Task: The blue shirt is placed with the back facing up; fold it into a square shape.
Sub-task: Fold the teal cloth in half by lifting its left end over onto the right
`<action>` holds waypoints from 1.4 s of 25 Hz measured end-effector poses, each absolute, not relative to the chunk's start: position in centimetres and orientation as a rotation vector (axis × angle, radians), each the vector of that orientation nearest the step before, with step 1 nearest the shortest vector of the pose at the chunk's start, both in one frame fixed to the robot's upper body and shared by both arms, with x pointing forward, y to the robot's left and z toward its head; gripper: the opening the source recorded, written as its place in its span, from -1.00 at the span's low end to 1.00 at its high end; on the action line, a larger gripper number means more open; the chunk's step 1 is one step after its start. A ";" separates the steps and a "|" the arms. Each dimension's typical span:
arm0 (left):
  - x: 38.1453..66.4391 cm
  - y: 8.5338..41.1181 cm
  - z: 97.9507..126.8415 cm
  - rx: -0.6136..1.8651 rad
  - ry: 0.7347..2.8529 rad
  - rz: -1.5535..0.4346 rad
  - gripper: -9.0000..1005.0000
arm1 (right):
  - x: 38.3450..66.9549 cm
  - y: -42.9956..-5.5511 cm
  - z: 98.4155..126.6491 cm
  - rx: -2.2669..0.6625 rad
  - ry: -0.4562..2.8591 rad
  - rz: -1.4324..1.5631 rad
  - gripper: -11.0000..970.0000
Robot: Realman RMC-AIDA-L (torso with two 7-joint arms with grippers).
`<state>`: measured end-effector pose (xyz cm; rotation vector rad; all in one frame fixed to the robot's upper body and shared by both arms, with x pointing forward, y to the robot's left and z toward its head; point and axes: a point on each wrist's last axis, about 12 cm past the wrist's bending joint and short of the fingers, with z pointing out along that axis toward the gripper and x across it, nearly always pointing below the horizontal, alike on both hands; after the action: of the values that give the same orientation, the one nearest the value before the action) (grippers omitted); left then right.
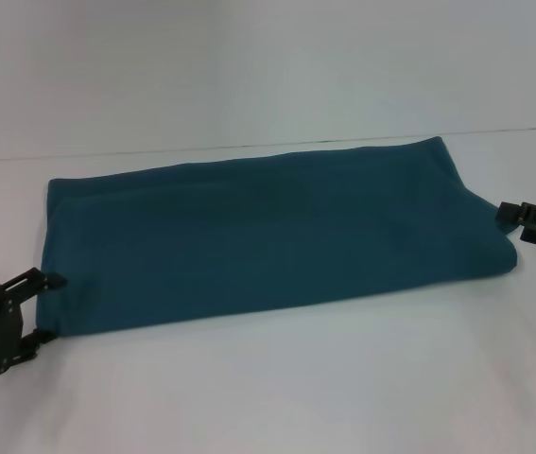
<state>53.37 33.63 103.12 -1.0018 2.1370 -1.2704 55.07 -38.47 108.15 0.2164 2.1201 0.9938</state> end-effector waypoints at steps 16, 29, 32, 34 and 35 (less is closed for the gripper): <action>54.5 32.6 103.4 -0.941 2.154 -1.276 0.70 | 54.8 -38.5 108.0 0.222 2.123 0.997 0.79; 55.0 32.4 103.4 -0.927 2.177 -1.254 0.65 | 54.6 -38.7 107.8 0.234 2.123 0.991 0.79; 55.4 32.2 103.7 -0.890 2.193 -1.246 0.60 | 54.6 -38.8 107.8 0.235 2.122 0.993 0.79; 55.5 32.0 103.9 -0.878 2.199 -1.249 0.43 | 54.5 -38.8 107.8 0.236 2.122 0.994 0.79; 55.6 31.9 103.9 -0.876 2.200 -1.250 0.34 | 54.5 -38.8 107.8 0.237 2.122 0.994 0.79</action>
<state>55.55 31.94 103.88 -0.8759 2.1999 -1.2498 54.49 -38.79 107.81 0.2370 2.1217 0.9937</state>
